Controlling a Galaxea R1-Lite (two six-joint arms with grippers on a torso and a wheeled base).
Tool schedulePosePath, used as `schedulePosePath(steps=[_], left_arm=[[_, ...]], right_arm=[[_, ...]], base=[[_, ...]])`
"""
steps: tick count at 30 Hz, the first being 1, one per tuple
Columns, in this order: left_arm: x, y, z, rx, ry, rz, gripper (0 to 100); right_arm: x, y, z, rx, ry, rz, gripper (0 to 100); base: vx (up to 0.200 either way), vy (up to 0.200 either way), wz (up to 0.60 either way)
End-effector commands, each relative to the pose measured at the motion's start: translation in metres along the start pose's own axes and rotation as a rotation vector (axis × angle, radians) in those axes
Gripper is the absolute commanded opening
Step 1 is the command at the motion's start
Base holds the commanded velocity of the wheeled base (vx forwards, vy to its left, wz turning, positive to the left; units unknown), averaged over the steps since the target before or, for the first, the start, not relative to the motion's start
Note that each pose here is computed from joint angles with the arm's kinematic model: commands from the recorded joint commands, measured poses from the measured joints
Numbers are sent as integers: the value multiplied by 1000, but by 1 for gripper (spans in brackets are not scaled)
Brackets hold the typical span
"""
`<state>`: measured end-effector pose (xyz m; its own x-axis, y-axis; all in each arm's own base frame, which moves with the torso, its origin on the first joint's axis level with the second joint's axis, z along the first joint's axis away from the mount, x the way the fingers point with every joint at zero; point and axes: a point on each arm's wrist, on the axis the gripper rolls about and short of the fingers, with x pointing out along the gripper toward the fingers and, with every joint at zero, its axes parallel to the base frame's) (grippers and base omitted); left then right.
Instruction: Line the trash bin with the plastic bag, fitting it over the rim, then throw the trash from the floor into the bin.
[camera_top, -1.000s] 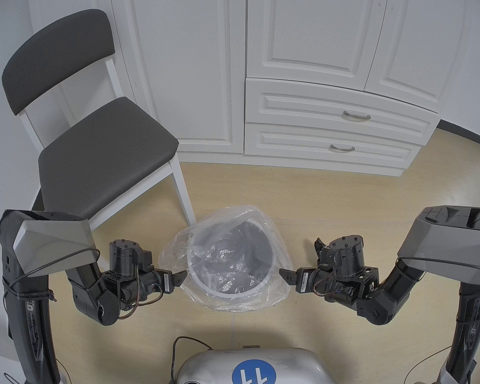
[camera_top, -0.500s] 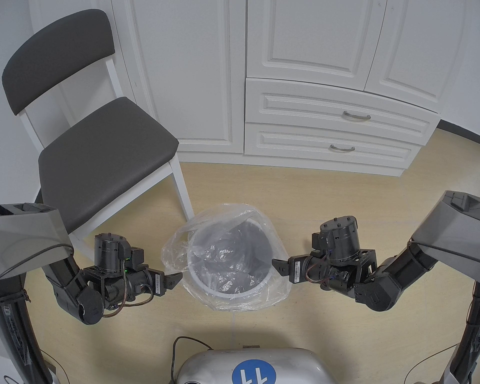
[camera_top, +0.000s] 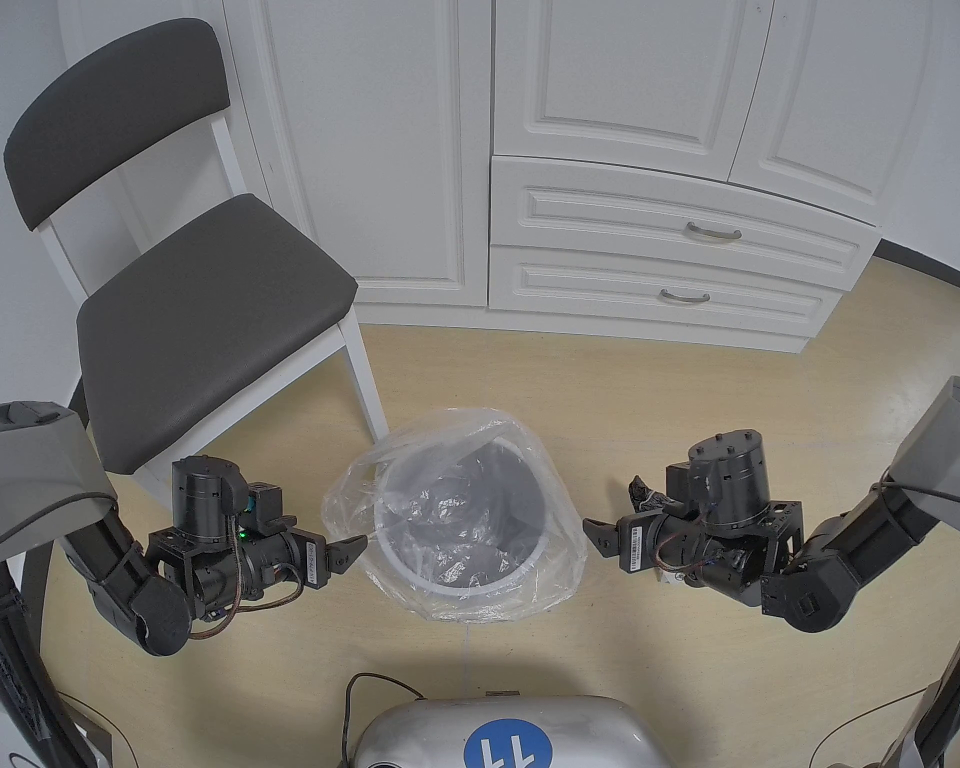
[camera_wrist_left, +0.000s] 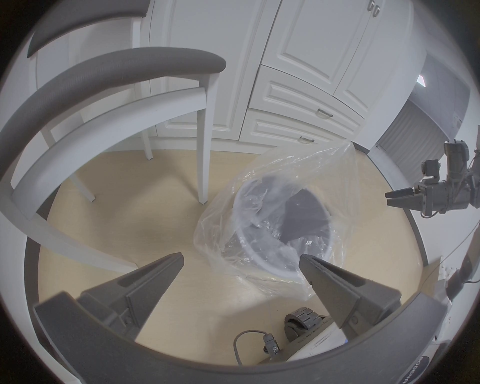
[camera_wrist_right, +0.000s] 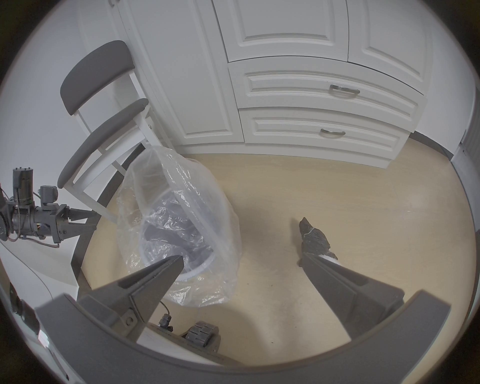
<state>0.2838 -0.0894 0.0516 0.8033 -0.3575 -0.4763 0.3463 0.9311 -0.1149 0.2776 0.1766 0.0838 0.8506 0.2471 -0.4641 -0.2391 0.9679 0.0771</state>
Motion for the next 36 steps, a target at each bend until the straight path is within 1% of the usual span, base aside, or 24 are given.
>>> schedulePosePath(steps=[1,4,10,12,15,18,22,24,25,28,32,36], left_arm=[[-6,-6,4,10,-19,-14,100],[-6,-7,3,13,-15,-18,100],[-4,-10,1,16,-6,-22,100],[-4,-10,0,18,-2,-22,100],[-6,-11,1,19,-8,-23,100],[-9,-14,1,25,-7,-31,100],[-11,-22,0,36,-8,-50,100],[-11,-23,1,39,-10,-53,100],[-14,-24,1,41,-12,-53,100],[-15,-24,1,46,-12,-54,100],[-17,-25,1,47,-13,-57,100],[-17,-26,-5,42,14,-62,100]], right_arm=[[-26,-6,9,12,-41,6,100],[-33,-13,11,25,-54,-11,100],[-34,-15,13,43,-70,-52,100],[-35,-17,14,52,-85,-54,100],[-39,-20,18,70,-132,-53,100],[-44,-23,17,78,-162,-72,100],[-50,-36,14,98,-191,-121,100],[-52,-38,14,102,-199,-125,100],[-58,-43,15,114,-225,-132,100],[-61,-49,15,115,-233,-149,100],[-58,-56,18,82,-227,-169,100],[-54,-57,20,1,-218,-180,100]], base=[[0,0,0],[0,0,0],[0,0,0],[0,0,0],[0,0,0],[0,0,0],[0,0,0],[0,0,0],[0,0,0],[0,0,0],[0,0,0],[0,0,0]])
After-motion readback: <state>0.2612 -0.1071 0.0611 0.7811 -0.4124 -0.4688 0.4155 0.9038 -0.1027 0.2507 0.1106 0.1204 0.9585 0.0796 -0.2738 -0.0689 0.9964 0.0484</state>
